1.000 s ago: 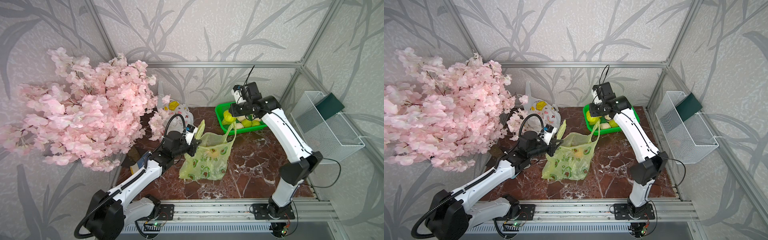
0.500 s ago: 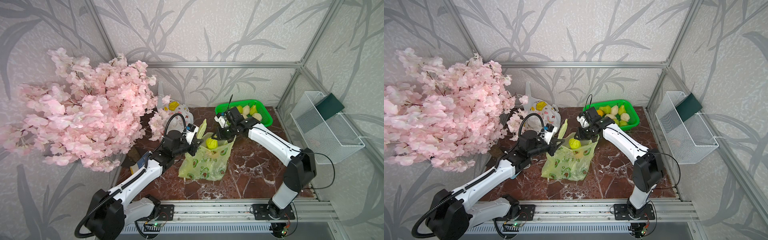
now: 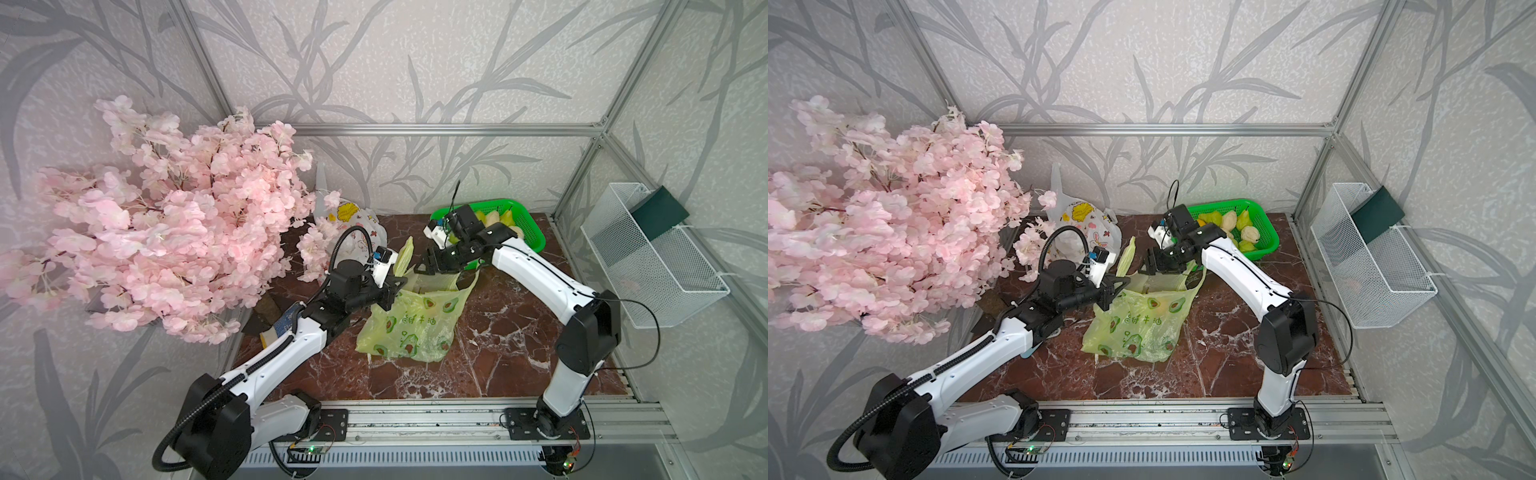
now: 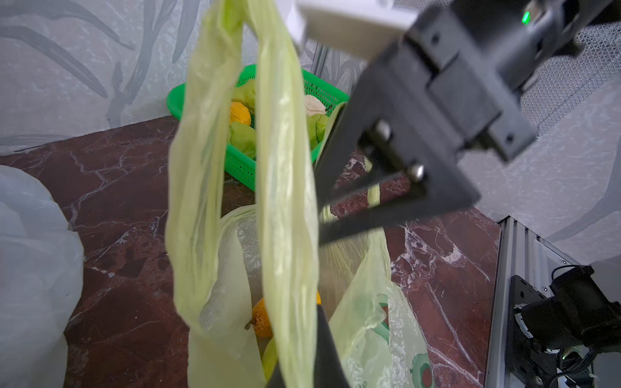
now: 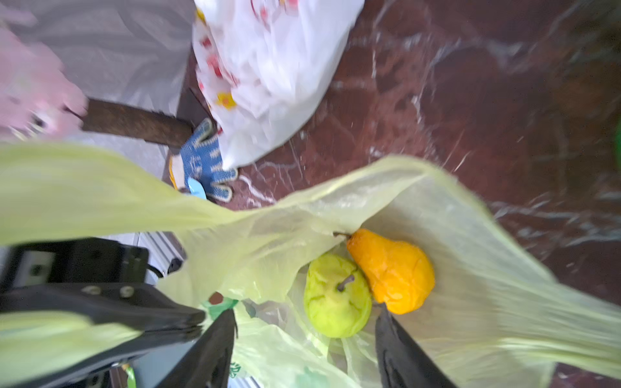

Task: Place the pears into plastic bags & tie knots
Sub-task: Place the pear in the plastic bag, then pick up the pear from the basket.

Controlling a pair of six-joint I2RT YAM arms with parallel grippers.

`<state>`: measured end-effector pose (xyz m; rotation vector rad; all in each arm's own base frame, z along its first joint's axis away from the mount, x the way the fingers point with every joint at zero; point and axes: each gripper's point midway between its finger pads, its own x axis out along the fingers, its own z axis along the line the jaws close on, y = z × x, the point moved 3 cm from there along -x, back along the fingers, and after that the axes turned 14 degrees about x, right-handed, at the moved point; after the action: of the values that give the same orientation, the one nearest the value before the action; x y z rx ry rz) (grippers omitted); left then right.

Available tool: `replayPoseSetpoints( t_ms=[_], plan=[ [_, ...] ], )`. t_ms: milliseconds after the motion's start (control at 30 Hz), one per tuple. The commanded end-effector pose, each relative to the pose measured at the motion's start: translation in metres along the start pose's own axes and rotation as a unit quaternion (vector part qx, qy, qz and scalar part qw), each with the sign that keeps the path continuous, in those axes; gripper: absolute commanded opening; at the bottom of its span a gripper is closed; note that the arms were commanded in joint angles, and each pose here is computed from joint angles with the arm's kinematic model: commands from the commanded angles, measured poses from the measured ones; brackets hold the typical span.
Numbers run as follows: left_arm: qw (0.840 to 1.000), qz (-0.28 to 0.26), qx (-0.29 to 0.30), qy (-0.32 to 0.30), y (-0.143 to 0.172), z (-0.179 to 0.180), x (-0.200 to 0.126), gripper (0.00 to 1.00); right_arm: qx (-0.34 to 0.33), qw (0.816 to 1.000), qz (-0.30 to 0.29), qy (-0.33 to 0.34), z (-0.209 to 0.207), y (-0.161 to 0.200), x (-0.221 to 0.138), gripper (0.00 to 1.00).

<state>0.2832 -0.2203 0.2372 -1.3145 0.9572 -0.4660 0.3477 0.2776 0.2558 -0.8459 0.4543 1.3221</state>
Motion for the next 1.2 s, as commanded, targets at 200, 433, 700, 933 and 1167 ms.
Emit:
replayPoseSetpoints(
  t_ms=[200,433,700,933,1167],
  plan=[
    [1.000,-0.005,0.006,-0.018,-0.009,0.009,0.003,0.00,0.096,0.935,-0.241,0.244,-0.145,-0.114,-0.107,0.68],
    [1.000,0.005,0.014,-0.004,-0.008,0.004,0.001,0.00,0.130,0.907,-0.206,0.342,-0.234,-0.151,-0.083,0.78],
    [1.000,0.009,0.011,-0.001,-0.006,0.002,-0.001,0.00,0.157,0.911,-0.124,0.361,-0.287,-0.160,-0.025,0.78],
    [1.000,0.012,0.012,-0.002,-0.003,0.002,-0.002,0.00,0.177,0.899,-0.078,0.393,-0.319,-0.141,0.003,0.75],
    [1.000,0.011,0.013,0.001,-0.006,0.002,-0.001,0.00,0.177,0.901,-0.076,0.389,-0.322,-0.138,0.006,0.57]
  ],
)
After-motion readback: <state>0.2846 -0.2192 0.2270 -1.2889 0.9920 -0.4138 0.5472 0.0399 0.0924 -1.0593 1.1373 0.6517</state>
